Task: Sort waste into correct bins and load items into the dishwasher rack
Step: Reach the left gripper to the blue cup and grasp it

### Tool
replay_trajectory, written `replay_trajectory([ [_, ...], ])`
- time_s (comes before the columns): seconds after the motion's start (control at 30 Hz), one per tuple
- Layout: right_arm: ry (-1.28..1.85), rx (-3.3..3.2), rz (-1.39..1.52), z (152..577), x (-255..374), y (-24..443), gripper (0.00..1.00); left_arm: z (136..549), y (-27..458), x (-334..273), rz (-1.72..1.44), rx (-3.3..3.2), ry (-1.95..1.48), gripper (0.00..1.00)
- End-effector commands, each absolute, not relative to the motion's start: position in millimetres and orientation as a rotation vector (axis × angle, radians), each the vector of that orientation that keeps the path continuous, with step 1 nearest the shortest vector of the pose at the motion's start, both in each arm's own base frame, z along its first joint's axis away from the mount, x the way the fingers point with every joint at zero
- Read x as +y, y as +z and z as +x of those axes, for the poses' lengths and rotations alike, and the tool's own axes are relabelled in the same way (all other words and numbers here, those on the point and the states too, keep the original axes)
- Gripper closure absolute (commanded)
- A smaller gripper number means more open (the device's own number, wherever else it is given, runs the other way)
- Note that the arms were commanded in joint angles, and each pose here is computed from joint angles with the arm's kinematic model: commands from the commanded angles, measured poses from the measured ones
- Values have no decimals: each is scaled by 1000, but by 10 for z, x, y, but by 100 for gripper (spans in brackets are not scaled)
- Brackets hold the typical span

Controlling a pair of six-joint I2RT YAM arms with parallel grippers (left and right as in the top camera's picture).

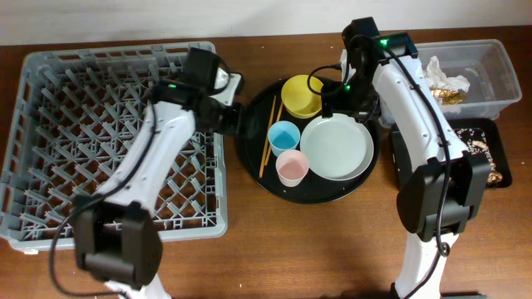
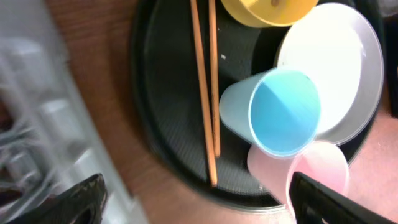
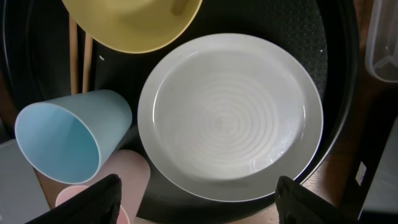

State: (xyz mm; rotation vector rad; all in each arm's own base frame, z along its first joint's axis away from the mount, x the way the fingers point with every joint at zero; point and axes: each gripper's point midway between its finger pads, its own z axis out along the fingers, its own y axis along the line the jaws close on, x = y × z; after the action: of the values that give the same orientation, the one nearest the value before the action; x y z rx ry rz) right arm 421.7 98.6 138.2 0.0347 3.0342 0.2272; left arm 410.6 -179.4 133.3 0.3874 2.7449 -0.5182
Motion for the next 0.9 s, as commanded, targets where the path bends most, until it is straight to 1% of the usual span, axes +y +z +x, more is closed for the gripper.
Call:
replay_trajectory([
  [0.0, 208, 3010, 43, 4204, 966, 1473, 20, 4191, 1279, -2062, 383, 2715, -569, 9],
  [0.07, 208, 3012, 43, 4201, 965, 1472, 20, 4247, 1323, -2203, 421, 2661, -578, 11],
  [0.1, 207, 3014, 43, 4196, 965, 1470, 20, 4270, 1329, -2265, 437, 2640, -572, 16],
  [0.27, 175, 3032, 46, 4155, 927, 1462, 20, 4226, 1022, -2420, 464, 2697, -532, 25],
  [0.33, 175, 3032, 46, 4155, 927, 1462, 20, 4206, 977, -2455, 472, 2706, -533, 27],
  [0.37, 175, 3032, 46, 4154, 927, 1462, 20, 4199, 968, -2468, 476, 2708, -532, 35],
  [0.43, 175, 3032, 46, 4155, 927, 1462, 20, 4198, 966, -2466, 476, 2708, -530, 38],
  [0.47, 175, 3032, 46, 4154, 927, 1462, 20, 4199, 967, -2466, 476, 2708, -530, 42],
  [0.53, 175, 3032, 46, 4154, 927, 1460, 20, 4199, 967, -2466, 476, 2708, -530, 44],
  [0.57, 176, 3032, 46, 4154, 927, 1460, 20, 4199, 967, -2466, 476, 2708, -530, 46],
  [0.6, 176, 3032, 46, 4154, 927, 1462, 20, 4200, 967, -2464, 476, 2708, -530, 47],
  [0.63, 176, 3032, 45, 4154, 931, 1460, 20, 4199, 965, -2466, 476, 2708, -530, 50],
  [0.87, 176, 3031, 45, 4155, 931, 1462, 20, 4193, 788, -2461, 475, 2747, -522, 50],
])
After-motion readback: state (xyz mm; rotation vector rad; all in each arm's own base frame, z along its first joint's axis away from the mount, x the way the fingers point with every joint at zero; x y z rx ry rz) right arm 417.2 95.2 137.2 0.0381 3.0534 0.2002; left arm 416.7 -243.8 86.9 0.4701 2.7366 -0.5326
